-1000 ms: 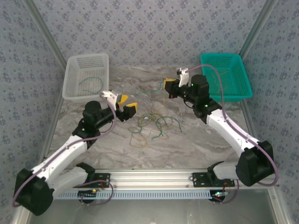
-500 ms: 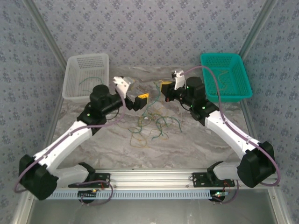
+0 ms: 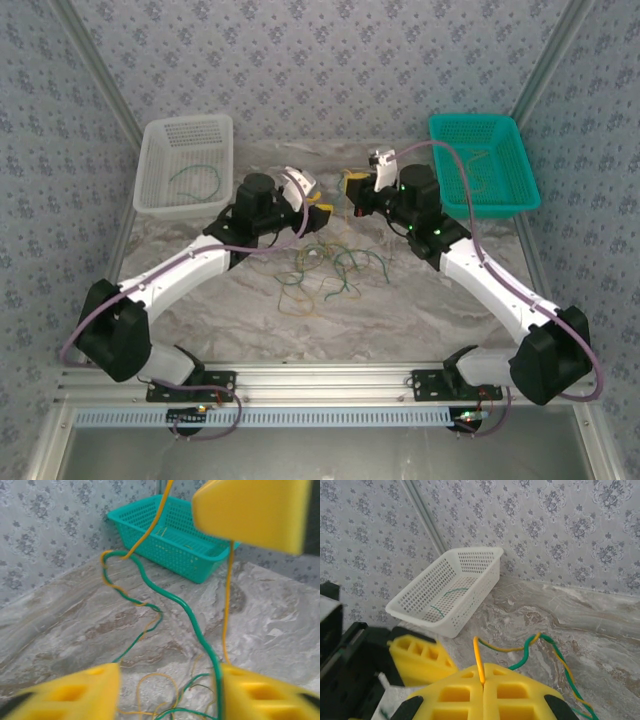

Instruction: Untangle the cables

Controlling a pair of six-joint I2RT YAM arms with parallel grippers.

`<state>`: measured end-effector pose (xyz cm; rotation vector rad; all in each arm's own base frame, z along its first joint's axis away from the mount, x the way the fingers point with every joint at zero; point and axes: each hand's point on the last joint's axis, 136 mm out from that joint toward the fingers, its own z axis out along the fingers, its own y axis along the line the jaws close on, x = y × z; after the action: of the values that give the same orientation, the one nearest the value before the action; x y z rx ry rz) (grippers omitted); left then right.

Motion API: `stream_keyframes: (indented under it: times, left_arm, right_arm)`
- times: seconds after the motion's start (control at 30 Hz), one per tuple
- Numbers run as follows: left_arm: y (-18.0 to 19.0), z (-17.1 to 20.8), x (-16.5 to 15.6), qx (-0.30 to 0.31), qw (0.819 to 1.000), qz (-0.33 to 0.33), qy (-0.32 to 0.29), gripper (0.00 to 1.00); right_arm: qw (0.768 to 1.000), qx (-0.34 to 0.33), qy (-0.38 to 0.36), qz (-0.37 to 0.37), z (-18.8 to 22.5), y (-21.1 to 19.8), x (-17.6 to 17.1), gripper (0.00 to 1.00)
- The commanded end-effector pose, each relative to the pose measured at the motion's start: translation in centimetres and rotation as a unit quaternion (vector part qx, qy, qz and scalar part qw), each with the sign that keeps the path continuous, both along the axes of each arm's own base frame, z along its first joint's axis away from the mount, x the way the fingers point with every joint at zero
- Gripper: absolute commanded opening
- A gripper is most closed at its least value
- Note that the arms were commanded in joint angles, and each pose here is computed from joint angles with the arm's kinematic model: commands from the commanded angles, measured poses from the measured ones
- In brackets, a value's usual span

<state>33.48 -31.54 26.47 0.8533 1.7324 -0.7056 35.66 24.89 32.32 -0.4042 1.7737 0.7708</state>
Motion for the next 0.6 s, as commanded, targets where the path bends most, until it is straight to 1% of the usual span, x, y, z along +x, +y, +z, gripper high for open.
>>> stream_keyframes:
  times: [0.0, 0.03, 0.07, 0.1, 0.23, 0.37, 0.57]
  left_arm:
    - [1.1, 1.0, 1.0, 0.005, 0.999, 0.033, -0.033, 0.22]
    - [1.5, 0.8, 1.2, 0.006, 0.999, 0.041, -0.031, 0.18]
    - [2.3, 0.7, 1.4, 0.006, 0.998, 0.055, -0.031, 0.12]
    - [3.0, 0.6, 1.6, 0.006, 0.997, 0.067, -0.03, 0.09]
    - [6.1, 0.9, 2.0, 0.0, 0.993, 0.116, -0.035, 0.03]
    - [8.9, 0.7, 2.1, 0.0, 0.987, 0.157, -0.039, 0.0]
    - [12.6, 0.8, 2.4, 0.002, 0.975, 0.217, -0.04, 0.0]
  right_arm:
    - [1.0, 0.006, -0.021, -0.018, 2.0, -1.0, -0.4, 0.0]
    - [1.0, 0.006, -0.021, -0.021, 2.0, -1.2, -0.3, 0.0]
    - [0.999, 0.006, -0.021, -0.026, 2.1, -1.5, -0.3, 0.0]
    - [0.999, 0.006, -0.02, -0.03, 2.2, -1.8, -0.2, 0.0]
    - [0.999, 0.001, -0.011, -0.049, 2.0, -3.2, 0.1, 0.0]
    - [0.998, 0.005, -0.006, -0.069, 1.9, -4.8, 0.3, 0.0]
    - [0.995, 0.009, -0.002, -0.102, 1.8, -7.3, 0.6, 0.0]
